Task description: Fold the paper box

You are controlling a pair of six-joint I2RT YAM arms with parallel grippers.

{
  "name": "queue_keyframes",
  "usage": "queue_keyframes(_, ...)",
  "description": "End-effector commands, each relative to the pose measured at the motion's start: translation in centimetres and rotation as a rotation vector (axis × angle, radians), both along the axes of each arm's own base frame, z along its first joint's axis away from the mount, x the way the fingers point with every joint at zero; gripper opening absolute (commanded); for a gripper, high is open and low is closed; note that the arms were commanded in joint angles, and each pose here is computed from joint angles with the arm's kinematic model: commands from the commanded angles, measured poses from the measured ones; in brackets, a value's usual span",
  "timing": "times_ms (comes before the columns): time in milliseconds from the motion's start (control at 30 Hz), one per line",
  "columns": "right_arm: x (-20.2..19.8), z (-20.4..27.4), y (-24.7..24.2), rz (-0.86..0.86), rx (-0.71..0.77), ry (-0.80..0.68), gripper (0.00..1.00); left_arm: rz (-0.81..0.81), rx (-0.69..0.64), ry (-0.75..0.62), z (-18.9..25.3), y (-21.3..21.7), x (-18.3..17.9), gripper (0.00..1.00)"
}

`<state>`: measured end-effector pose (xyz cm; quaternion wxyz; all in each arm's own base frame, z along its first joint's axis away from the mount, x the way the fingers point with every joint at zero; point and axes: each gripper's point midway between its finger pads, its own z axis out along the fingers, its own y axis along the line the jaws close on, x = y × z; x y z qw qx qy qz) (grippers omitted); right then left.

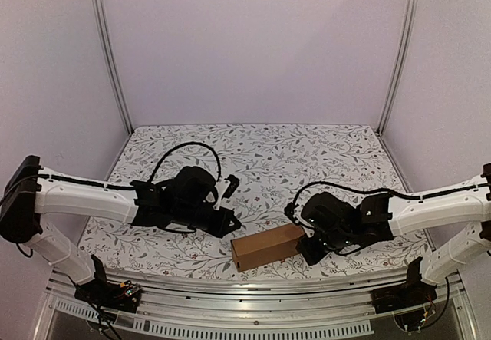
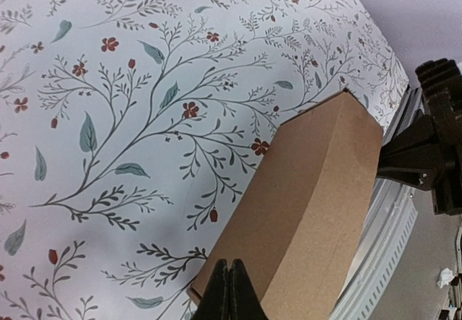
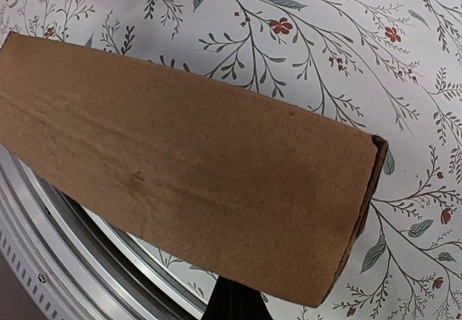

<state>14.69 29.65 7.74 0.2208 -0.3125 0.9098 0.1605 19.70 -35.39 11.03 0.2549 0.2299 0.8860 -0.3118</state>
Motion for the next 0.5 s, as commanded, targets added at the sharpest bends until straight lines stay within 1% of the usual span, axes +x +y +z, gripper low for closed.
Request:
queue_keyframes(0,1.5,-1.0,0.3,-0.088,0.008,-0.046,0.00,-0.020,-0.006,0.047,-0.8,-0.6,-0.1,0.00)
queue_keyframes(267,4.0,-1.0,1.6,-0.184,0.013,-0.113,0.00,-0.027,-0.018,0.104,-2.8,-0.9,-0.7,0.00)
queue_keyframes(400,5.4,-0.5,3.2,-0.206,0.051,-0.122,0.00,-0.046,-0.021,0.131,-3.2,-1.1,-1.2,0.00)
queue_keyframes(467,6.1,-0.2,4.0,-0.216,0.072,-0.128,0.00,-0.051,-0.051,0.121,-2.7,-1.7,-1.1,0.00)
